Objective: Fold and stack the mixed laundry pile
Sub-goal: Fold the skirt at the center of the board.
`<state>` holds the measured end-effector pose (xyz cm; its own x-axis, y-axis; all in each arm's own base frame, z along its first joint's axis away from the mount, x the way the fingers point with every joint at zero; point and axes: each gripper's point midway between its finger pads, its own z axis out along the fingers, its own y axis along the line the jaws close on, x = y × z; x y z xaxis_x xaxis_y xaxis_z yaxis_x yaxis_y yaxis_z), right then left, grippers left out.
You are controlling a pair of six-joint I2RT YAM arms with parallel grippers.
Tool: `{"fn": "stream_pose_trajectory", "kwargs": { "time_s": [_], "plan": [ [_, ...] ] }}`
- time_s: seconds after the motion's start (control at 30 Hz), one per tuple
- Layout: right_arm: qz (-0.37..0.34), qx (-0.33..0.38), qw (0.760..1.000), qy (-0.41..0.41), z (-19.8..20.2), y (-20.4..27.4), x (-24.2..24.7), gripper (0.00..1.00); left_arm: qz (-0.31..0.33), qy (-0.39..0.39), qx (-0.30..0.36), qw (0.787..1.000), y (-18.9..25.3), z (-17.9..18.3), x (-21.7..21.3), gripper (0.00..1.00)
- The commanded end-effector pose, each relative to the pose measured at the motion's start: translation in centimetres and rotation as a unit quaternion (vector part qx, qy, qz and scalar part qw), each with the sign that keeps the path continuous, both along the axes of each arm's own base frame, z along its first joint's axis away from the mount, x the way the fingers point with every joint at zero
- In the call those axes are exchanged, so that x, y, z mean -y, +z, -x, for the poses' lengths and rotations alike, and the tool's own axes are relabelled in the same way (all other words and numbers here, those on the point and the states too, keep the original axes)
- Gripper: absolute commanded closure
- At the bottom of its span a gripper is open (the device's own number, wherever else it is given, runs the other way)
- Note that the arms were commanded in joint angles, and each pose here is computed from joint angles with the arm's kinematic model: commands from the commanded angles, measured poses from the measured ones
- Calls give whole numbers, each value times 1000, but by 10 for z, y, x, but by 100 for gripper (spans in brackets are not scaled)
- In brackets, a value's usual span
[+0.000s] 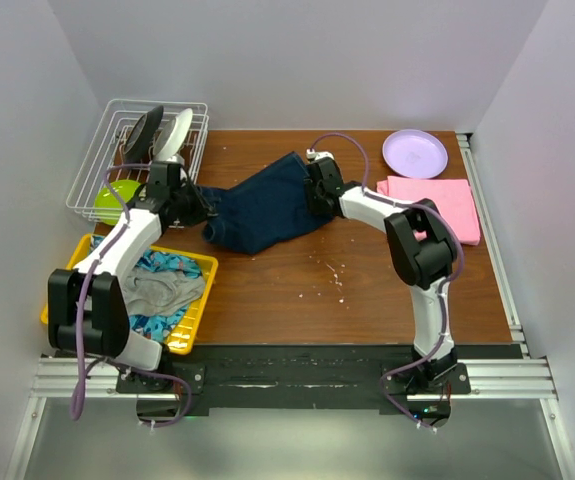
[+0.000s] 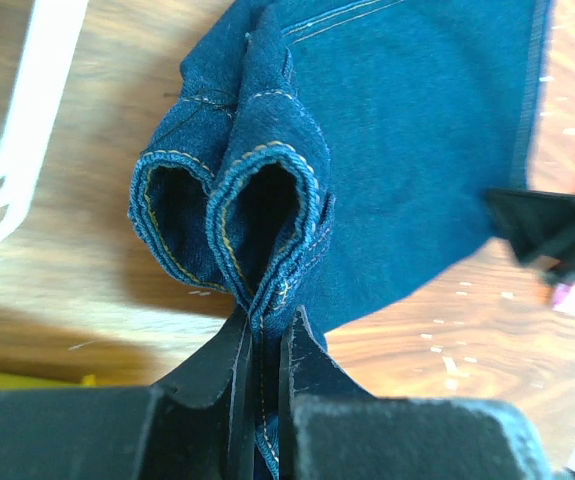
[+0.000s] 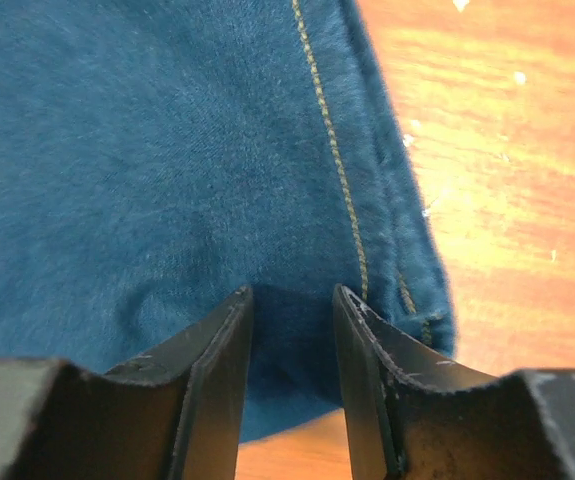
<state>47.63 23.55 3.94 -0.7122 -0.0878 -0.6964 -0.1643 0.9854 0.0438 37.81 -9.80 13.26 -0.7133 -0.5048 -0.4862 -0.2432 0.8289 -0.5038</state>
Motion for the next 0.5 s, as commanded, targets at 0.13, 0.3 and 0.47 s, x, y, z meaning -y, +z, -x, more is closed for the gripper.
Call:
{"fn": "stream_pose_trajectory", "kwargs": {
  "time_s": [0.13,0.3,0.47],
  "plan": [
    [5,-37,999,-13,-5,-18,8,59,96,-29,53,994,54,-44,63,100],
    [4,-46,999,-14,-5,-23,9,59,98,-44,63,992,67,-66,102,100],
    [-13,4,999,-43,-18,23,23,53,84,-25,41,995,48,-72,102,100]
  ]
}}
